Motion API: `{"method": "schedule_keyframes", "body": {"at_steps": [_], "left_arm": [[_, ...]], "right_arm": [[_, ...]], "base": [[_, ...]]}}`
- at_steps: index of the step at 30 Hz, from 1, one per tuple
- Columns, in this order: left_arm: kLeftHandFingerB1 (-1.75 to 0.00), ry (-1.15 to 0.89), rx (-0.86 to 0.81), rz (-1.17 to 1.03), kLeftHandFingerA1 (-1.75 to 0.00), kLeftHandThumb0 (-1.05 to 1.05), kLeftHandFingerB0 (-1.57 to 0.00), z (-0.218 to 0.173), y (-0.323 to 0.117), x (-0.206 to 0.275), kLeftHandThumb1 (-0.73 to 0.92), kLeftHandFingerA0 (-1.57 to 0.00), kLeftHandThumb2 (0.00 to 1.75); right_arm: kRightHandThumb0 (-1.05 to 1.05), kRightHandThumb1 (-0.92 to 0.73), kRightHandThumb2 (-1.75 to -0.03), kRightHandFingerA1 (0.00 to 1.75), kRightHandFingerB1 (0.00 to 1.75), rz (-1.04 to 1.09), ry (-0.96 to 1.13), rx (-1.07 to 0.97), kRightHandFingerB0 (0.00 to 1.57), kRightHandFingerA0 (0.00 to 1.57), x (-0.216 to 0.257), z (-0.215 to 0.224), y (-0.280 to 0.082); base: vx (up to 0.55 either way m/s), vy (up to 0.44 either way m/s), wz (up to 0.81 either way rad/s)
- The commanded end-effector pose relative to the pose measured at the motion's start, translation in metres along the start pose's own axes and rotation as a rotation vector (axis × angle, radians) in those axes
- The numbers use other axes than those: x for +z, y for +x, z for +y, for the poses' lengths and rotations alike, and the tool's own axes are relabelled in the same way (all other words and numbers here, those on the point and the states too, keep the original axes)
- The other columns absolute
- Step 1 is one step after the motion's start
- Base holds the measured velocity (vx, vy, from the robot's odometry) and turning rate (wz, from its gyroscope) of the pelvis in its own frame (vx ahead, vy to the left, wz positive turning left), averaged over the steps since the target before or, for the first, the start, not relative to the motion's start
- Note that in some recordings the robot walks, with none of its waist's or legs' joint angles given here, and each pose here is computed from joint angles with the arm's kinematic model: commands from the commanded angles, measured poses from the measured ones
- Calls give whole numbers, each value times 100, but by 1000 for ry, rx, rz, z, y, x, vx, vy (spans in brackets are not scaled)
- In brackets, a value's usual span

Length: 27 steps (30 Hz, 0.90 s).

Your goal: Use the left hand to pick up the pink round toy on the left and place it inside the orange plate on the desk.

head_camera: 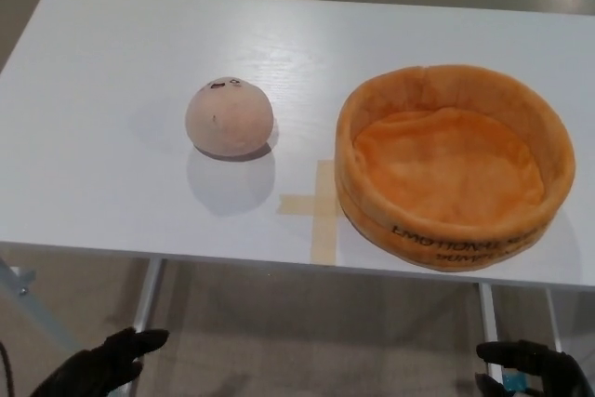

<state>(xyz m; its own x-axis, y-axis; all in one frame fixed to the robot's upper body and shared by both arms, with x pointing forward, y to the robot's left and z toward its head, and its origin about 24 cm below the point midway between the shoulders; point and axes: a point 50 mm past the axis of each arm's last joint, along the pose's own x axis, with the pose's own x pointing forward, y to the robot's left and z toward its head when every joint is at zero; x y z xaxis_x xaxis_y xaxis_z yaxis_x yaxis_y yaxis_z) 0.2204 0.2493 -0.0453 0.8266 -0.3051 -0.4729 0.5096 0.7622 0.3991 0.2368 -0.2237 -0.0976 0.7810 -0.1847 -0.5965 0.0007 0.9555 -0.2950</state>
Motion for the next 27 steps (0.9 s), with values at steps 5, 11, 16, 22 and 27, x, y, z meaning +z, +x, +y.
{"method": "schedule_keyframes", "body": {"at_steps": [5, 11, 16, 22, 27], "left_arm": [[-31, 193, -537, -314, -38, -29, -20, -27, -41, 72, 61, -22, 64], [-34, 225, -603, -437, -39, -31, -25, -29, -51, 97, 59, -26, 66], [-32, 249, -647, -598, -38, -28, -31, -26, -64, 133, 62, -37, 59], [-29, 149, -686, -808, -36, -33, -26, -9, -81, 183, 59, -34, 58], [-33, 79, -550, -914, -38, -34, -19, 9, -84, 209, 52, -20, 63]], "right_arm": [[-30, -58, -57, 62, 51, 5, 21, -10, 65, 70, -3, 0, -1], [-31, -58, -57, 64, 52, 2, 32, -10, 65, 69, -3, -1, -1], [-30, -58, -57, 63, 51, 4, 29, -12, 66, 69, -2, -1, -1], [-30, -59, -57, 63, 51, 2, 15, -11, 66, 70, -2, -1, -1], [-31, -59, -57, 63, 51, 5, 14, -9, 65, 69, -2, -1, -1]], "base": [[0, 0, 0], [0, 0, 0], [0, 0, 0], [0, 0, 0], [0, 0, 0]]}}
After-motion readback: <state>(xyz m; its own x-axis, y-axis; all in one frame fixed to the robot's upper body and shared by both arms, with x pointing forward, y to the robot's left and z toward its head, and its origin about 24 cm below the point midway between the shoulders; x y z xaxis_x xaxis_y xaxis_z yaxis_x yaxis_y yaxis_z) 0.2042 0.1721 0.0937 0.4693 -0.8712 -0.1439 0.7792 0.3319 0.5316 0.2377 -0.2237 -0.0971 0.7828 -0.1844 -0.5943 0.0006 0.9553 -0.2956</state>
